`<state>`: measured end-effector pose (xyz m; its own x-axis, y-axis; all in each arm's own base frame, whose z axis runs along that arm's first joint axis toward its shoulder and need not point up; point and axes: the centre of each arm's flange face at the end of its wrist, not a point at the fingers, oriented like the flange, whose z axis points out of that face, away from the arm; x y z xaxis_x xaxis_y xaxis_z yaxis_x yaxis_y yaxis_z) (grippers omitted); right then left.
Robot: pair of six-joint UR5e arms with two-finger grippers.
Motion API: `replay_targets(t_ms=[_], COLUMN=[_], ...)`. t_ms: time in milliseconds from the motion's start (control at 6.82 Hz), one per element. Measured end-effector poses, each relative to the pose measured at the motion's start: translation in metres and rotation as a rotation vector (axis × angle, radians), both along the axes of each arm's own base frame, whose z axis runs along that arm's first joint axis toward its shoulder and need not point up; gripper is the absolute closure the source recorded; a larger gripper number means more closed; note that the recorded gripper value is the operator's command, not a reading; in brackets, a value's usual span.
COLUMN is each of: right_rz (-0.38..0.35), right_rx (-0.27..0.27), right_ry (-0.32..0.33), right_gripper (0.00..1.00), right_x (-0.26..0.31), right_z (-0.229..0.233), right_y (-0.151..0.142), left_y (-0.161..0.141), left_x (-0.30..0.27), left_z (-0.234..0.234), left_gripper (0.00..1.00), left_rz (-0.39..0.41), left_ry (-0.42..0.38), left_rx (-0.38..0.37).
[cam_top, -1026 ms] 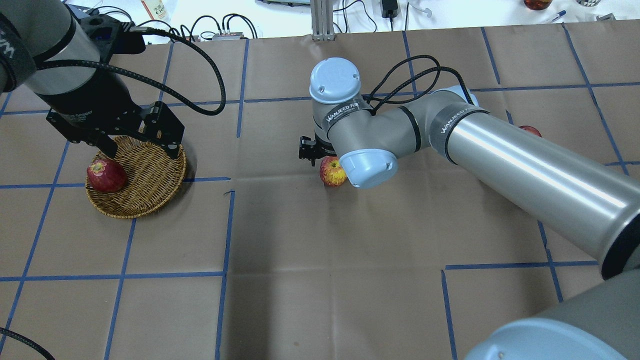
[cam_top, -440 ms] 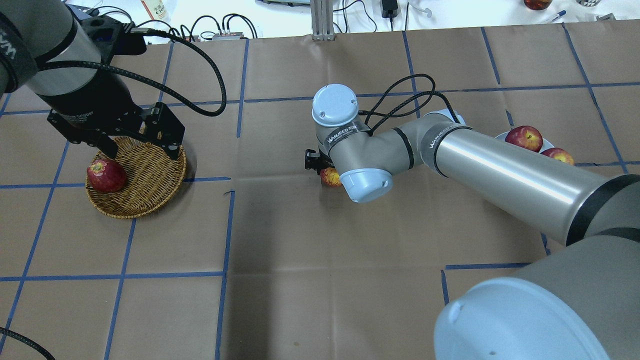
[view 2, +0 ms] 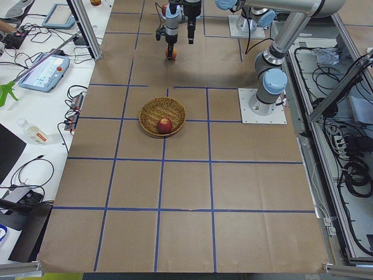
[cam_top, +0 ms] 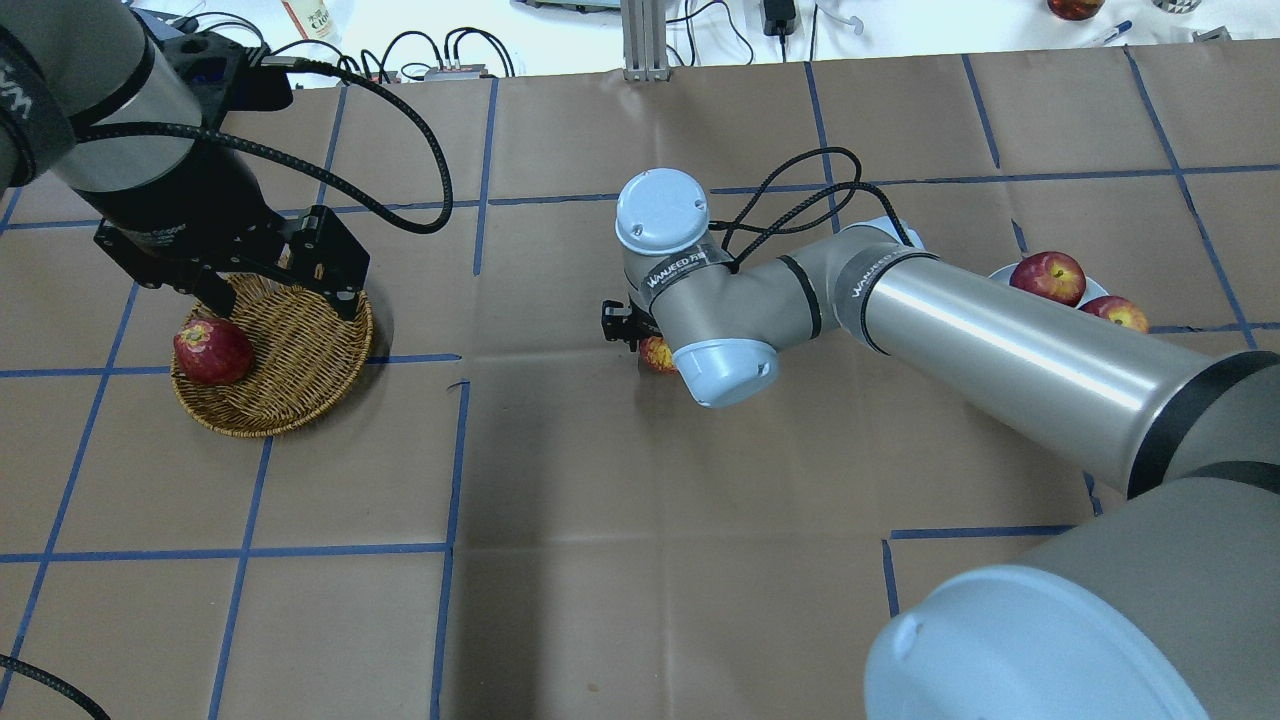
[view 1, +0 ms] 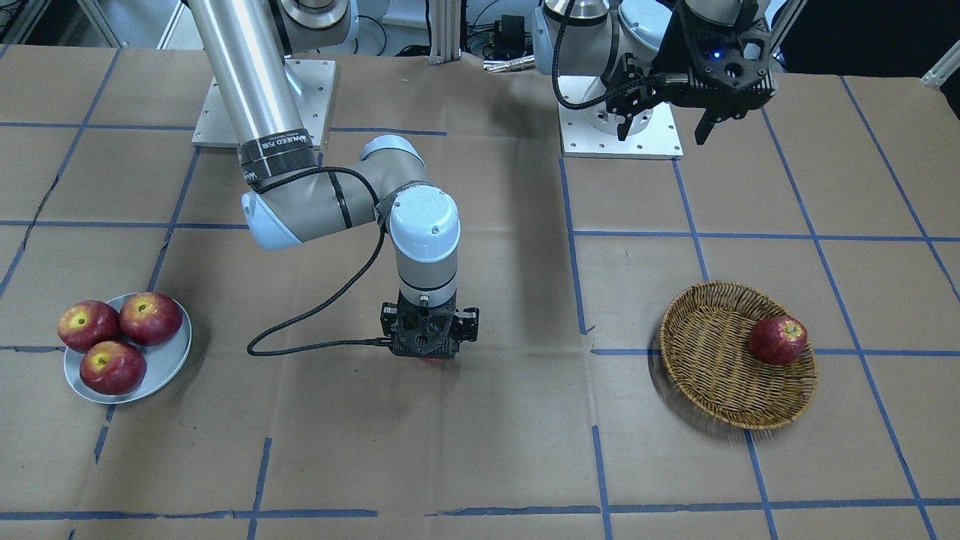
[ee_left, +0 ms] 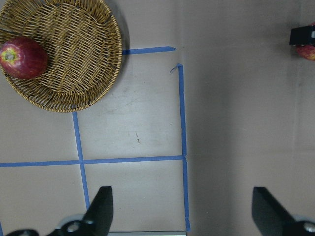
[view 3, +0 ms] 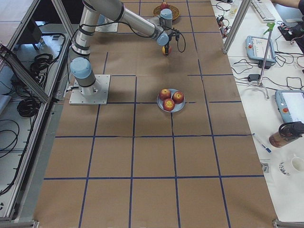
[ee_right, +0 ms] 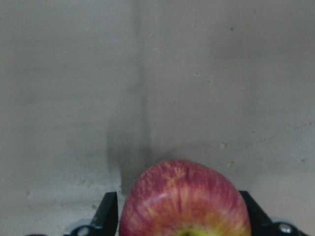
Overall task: Transfer apple from basket to plate
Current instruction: 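Lift the apple with the right gripper and carry it to the plate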
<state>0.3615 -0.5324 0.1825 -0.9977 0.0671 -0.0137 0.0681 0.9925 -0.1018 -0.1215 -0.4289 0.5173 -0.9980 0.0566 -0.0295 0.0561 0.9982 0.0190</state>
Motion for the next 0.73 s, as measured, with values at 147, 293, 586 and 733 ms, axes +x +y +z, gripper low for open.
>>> replay_targets(t_ms=[147, 293, 586, 733], right_rz=[0.002, 0.002, -0.002, -0.005], right_rx=[-0.002, -0.005, -0.035, -0.037], right_ry=[-0.002, -0.003, -0.011, -0.009], right_gripper=[0.61, 0.61, 0.61, 0.61], right_x=[0.001, 0.001, 0.002, -0.004], right_z=[0.001, 0.003, 0.036, 0.073], right_y=[0.000, 0.000, -0.010, -0.013], left_y=[0.000, 0.001, 0.002, 0.003], left_x=[0.000, 0.000, -0.001, -0.002], left_z=[0.000, 0.000, -0.003, -0.004], left_gripper=[0.01, 0.01, 0.01, 0.01], left_rz=[0.000, -0.001, -0.002, -0.003], left_ry=[0.000, 0.000, 0.000, -0.001], left_rx=[0.000, 0.001, 0.006, 0.008])
